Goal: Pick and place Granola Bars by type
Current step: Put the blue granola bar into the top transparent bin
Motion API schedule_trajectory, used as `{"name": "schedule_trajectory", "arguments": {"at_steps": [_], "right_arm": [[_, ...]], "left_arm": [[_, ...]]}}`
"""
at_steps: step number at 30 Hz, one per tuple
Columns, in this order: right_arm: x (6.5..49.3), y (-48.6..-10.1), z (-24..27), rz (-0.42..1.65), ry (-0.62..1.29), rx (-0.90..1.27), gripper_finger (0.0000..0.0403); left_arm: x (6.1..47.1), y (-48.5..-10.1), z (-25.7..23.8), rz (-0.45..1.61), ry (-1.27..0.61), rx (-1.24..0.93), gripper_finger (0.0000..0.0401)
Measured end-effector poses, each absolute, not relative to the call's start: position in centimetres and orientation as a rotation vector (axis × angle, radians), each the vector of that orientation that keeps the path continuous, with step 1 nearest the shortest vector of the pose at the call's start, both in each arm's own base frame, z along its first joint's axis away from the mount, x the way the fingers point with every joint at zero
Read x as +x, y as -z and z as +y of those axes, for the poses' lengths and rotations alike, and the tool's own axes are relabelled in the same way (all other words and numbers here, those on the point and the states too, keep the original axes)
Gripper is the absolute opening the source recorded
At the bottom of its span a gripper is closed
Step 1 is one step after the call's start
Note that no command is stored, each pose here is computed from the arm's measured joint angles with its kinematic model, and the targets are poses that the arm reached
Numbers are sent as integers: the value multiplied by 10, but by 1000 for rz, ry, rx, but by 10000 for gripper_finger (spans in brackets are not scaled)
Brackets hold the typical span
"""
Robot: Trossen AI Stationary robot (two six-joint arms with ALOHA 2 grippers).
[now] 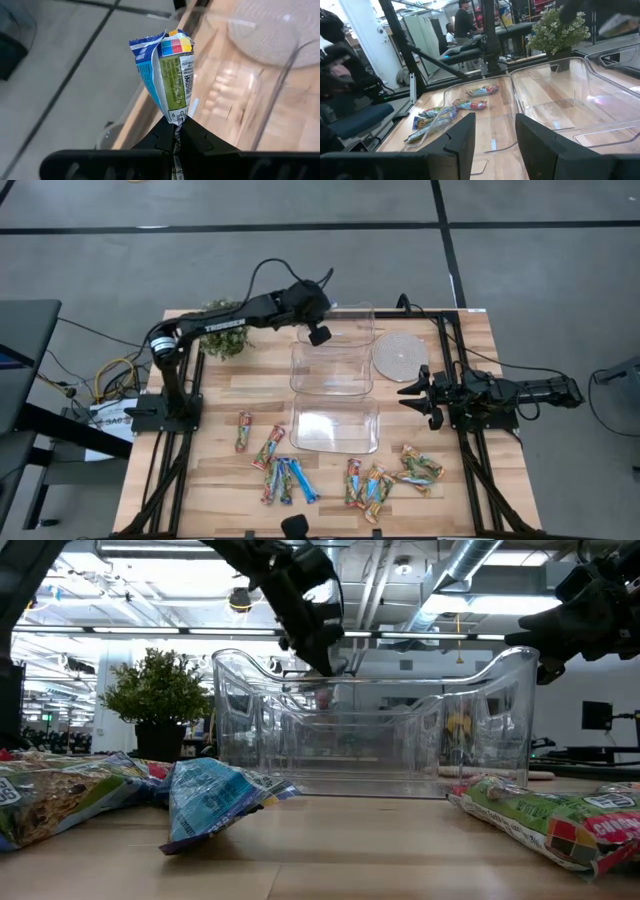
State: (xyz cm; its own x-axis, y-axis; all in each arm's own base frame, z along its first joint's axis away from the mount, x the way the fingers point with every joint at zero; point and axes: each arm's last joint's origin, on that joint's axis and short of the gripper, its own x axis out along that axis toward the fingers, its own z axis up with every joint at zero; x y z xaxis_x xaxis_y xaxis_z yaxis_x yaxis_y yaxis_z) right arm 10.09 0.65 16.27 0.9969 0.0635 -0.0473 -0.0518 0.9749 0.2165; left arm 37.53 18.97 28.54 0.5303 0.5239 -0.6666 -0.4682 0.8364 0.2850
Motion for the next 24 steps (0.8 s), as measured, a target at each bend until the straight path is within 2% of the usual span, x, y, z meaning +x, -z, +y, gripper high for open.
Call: {"name": "schedule_trajectory", "arguments": {"at_steps": [10,20,24], "right_arm": [[101,-163,6,54,-58,217,133],[101,-163,6,54,-58,217,133],[101,-163,6,54,-58,217,133]], "left_arm": [[377,-278,201,753,-676,-93,5],[371,-278,215,539,-783,-728,5],[368,-277,220,489,-829,-864,5]]}}
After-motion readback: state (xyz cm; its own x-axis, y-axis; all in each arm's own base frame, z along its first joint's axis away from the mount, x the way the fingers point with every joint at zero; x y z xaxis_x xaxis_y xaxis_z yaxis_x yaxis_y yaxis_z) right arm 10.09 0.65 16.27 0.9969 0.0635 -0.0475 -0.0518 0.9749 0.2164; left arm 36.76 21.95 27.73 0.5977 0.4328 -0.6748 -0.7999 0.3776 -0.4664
